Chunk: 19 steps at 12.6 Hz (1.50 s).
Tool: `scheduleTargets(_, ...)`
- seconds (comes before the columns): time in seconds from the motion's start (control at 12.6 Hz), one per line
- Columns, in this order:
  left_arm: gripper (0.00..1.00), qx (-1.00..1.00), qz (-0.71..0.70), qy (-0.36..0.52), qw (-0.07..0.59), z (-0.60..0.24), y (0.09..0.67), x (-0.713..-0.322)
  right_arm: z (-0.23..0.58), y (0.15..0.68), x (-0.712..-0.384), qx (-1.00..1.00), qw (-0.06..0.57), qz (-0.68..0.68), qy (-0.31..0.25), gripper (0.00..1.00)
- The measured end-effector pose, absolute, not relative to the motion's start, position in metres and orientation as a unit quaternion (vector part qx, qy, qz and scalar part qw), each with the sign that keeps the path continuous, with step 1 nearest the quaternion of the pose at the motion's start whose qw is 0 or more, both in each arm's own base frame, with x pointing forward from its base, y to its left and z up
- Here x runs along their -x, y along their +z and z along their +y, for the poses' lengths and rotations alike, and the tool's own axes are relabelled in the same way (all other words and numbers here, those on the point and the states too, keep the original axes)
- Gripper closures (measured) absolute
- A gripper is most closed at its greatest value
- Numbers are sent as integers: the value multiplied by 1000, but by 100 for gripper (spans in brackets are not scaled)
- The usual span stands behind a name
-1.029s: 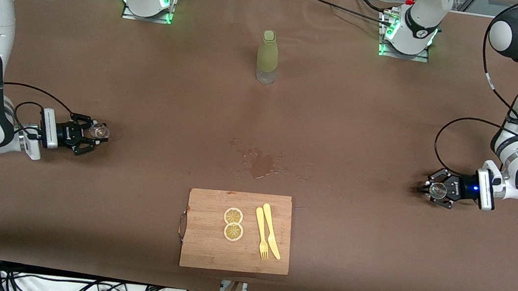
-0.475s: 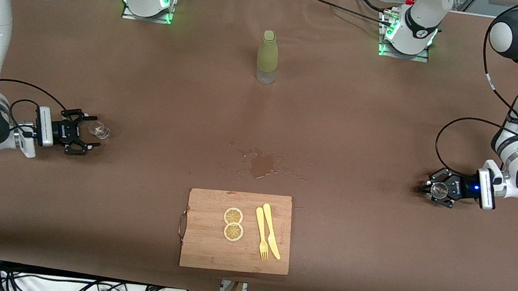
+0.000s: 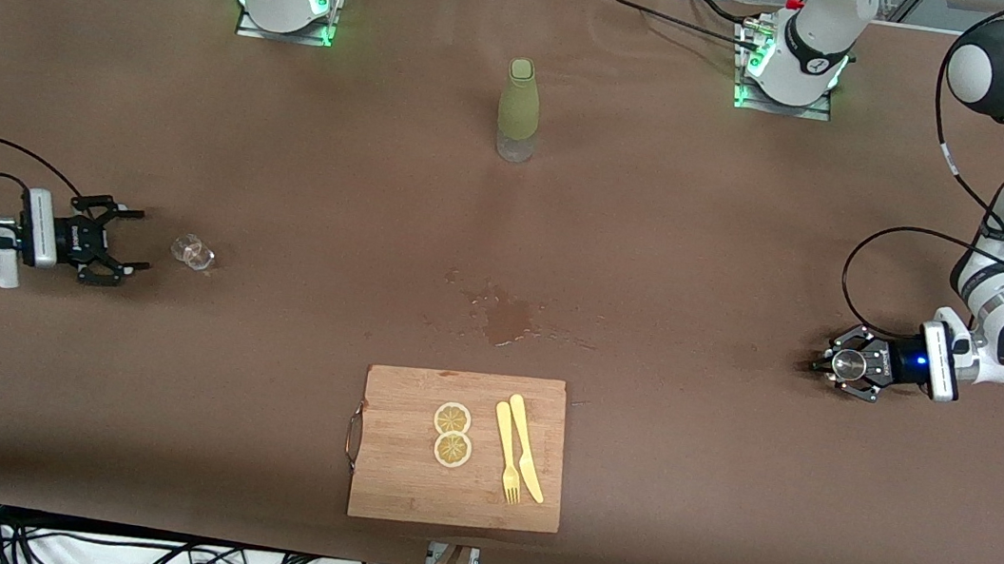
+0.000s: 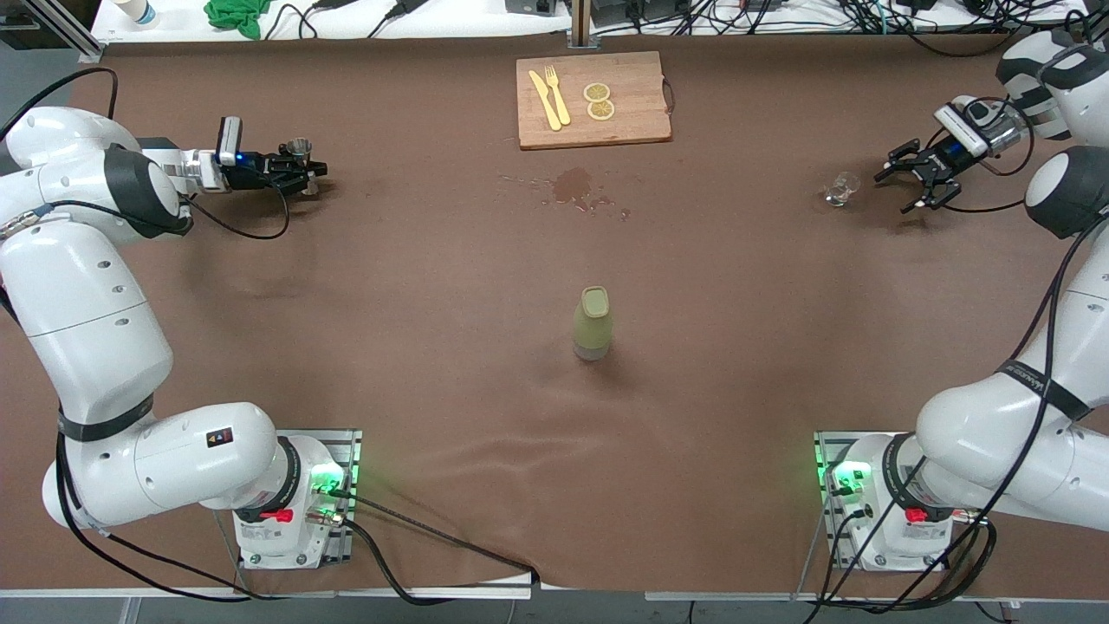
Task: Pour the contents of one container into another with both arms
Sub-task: 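Open both grippers and lift them away from the glass and jigger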
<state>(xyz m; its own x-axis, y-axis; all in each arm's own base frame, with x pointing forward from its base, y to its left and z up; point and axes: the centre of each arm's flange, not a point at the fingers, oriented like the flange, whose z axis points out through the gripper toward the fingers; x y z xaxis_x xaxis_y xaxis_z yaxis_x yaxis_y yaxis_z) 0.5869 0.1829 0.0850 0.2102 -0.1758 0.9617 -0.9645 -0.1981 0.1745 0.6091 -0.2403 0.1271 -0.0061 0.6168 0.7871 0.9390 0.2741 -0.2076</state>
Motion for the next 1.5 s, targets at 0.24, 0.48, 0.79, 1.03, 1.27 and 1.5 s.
scheduleTargets(0.24, 92, -601, -470, 470, 443, 177, 90, -587, -247, 152, -614, 602, 404, -670, -161, 0)
scheduleTargets(0.48, 92, -579, -486, 488, 437, 174, 83, -583, -249, 195, -625, 644, 382, -651, -121, 0)
scheduleTargets(0.79, 92, -568, -486, 492, 446, 169, 67, -574, -228, 260, -641, 689, 342, -636, -61, 0)
scheduleTargets(1.03, 92, -566, -485, 493, 449, 168, 65, -573, -196, 314, -655, 723, 300, -622, -14, 0)
scheduleTargets(1.27, 76, -566, -484, 493, 449, 169, 65, -573, -171, 359, -661, 764, 259, -591, 22, 0)
scheduleTargets(1.5, 57, -567, -485, 494, 447, 171, 65, -572, -145, 396, -664, 799, 216, -558, 54, 0)
